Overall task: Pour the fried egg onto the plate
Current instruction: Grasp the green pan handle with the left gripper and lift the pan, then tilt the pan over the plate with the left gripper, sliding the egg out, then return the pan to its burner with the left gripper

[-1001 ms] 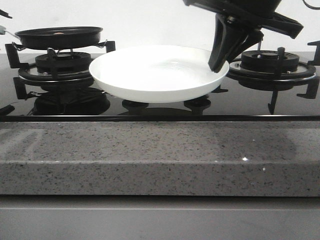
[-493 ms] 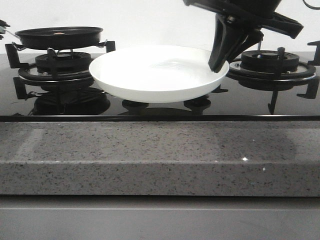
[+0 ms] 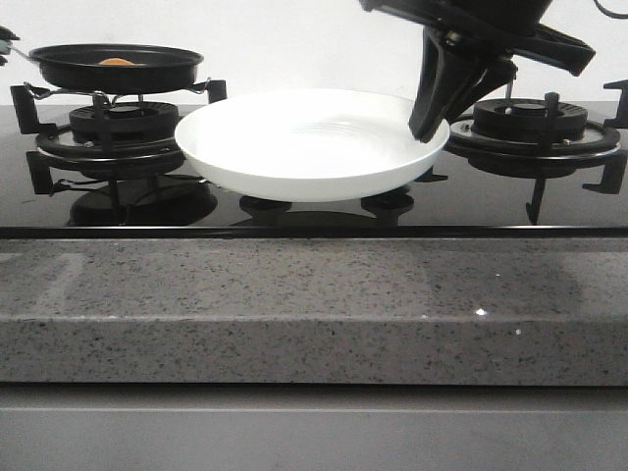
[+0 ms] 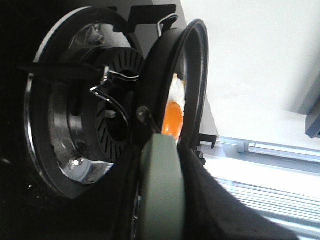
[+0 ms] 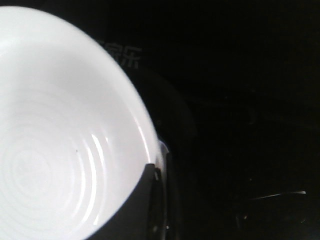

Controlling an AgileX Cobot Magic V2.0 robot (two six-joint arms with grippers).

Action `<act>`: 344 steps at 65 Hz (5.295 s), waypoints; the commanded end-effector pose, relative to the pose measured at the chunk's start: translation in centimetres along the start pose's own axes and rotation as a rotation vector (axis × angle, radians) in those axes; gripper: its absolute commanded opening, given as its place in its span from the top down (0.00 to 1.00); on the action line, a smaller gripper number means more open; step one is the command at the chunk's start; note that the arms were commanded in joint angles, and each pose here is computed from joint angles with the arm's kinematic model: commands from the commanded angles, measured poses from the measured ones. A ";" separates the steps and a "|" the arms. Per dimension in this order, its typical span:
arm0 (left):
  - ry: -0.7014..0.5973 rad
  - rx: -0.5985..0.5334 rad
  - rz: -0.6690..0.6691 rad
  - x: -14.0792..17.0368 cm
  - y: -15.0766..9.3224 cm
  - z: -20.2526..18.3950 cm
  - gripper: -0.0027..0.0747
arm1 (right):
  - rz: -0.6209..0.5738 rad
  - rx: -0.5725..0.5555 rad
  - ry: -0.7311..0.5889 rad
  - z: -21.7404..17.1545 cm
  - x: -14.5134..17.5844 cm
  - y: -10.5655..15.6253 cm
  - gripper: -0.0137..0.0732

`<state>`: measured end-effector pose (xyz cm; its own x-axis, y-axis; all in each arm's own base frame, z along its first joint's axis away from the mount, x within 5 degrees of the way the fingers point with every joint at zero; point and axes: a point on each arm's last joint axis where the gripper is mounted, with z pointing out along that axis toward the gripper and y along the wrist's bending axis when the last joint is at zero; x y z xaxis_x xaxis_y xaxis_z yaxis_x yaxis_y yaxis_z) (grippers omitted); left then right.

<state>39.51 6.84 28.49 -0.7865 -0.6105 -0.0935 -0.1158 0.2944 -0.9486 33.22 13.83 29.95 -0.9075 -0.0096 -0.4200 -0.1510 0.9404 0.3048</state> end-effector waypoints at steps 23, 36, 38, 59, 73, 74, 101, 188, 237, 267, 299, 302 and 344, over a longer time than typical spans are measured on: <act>-0.120 0.143 0.354 4.1 -10.5 -4.4 0.99 | -0.027 -0.014 -0.082 -1.9 -0.7 0.5 0.92; -0.155 0.029 0.554 7.2 -13.4 -4.7 0.99 | -0.027 -0.014 -0.082 -1.9 -0.7 0.5 0.92; -0.155 -0.002 0.588 7.7 -13.6 -4.7 0.99 | -0.027 -0.014 -0.082 -1.9 -0.7 0.5 0.92; -0.125 -0.061 0.893 13.9 -17.6 -3.2 0.99 | -0.027 -0.014 -0.082 -1.9 -0.7 0.5 0.92; -0.063 -0.044 1.113 17.2 -19.0 -1.6 0.99 | -0.027 -0.014 -0.082 -1.9 -0.7 0.5 0.92; -0.055 -0.040 1.142 17.5 -19.1 -1.4 0.99 | -0.027 -0.014 -0.082 -1.9 -0.7 0.5 0.92; -0.005 -0.103 1.677 21.1 -19.9 1.4 0.99 | -0.027 -0.014 -0.082 -1.9 -0.7 0.5 0.92; -0.214 -0.026 0.686 8.1 -14.4 -4.4 0.99 | -0.027 -0.014 -0.082 -1.9 -0.7 0.5 0.92; -0.093 0.125 0.096 -0.4 -3.3 -1.6 0.97 | -0.027 -0.014 -0.082 -1.9 -0.7 0.5 0.92; -0.058 0.134 0.081 -0.2 -3.2 -1.5 0.28 | -0.027 -0.014 -0.082 -1.9 -0.7 0.5 0.92; -0.143 0.031 0.131 -1.8 -2.3 -5.7 0.28 | -0.026 -0.014 -0.080 -1.8 -0.7 0.5 0.92; -0.156 0.023 0.137 -1.8 -2.3 -6.4 0.28 | -0.026 -0.014 -0.080 -1.8 -0.7 0.5 0.92; -0.090 -0.368 0.760 8.8 -12.6 -5.9 0.29 | -0.026 -0.014 -0.080 -1.8 -0.7 0.5 0.92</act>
<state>32.20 4.80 38.17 -0.7383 -0.2808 -0.6133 0.1363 0.8283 -0.5434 33.21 13.84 29.95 -0.9078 -0.0101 -0.4193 -0.1517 0.9400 0.3057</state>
